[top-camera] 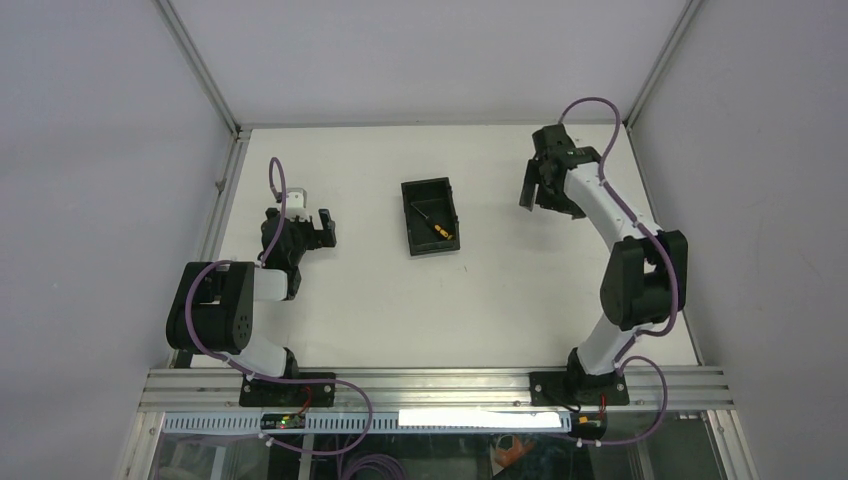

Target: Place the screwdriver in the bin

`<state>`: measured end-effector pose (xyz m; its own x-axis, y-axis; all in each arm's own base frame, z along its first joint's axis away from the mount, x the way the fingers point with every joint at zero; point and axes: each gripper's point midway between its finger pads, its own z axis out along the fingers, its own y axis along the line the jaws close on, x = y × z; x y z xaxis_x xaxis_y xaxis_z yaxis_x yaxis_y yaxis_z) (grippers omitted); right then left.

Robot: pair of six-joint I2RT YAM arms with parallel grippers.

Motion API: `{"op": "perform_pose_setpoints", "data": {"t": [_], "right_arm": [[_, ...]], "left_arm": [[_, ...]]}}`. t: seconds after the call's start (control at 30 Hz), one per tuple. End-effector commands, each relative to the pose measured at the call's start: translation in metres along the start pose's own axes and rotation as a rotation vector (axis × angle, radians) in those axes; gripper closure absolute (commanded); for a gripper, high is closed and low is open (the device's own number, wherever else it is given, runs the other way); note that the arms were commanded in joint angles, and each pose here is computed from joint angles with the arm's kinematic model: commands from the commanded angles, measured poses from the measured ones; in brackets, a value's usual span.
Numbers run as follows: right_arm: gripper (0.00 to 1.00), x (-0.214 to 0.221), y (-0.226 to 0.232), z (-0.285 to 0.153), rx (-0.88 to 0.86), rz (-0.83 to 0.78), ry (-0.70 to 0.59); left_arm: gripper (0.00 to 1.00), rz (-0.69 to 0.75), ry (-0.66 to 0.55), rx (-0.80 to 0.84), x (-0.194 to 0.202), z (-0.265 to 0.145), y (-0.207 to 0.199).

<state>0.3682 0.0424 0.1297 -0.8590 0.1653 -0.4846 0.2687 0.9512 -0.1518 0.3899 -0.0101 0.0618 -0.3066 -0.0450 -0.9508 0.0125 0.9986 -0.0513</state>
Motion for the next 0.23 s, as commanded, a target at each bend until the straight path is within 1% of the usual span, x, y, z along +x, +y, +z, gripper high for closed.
{"op": "perform_pose_setpoints", "data": {"t": [0.0, 0.2], "right_arm": [[0.01, -0.0194, -0.0125, -0.0213, -0.006, 0.125, -0.103], [0.01, -0.0270, -0.0105, -0.0301, -0.034, 0.141, -0.138]], "left_arm": [[0.01, -0.003, -0.055, 0.022, -0.0164, -0.0015, -0.0072], [0.01, -0.004, -0.055, 0.023, -0.0166, -0.0016, -0.0073]]}}
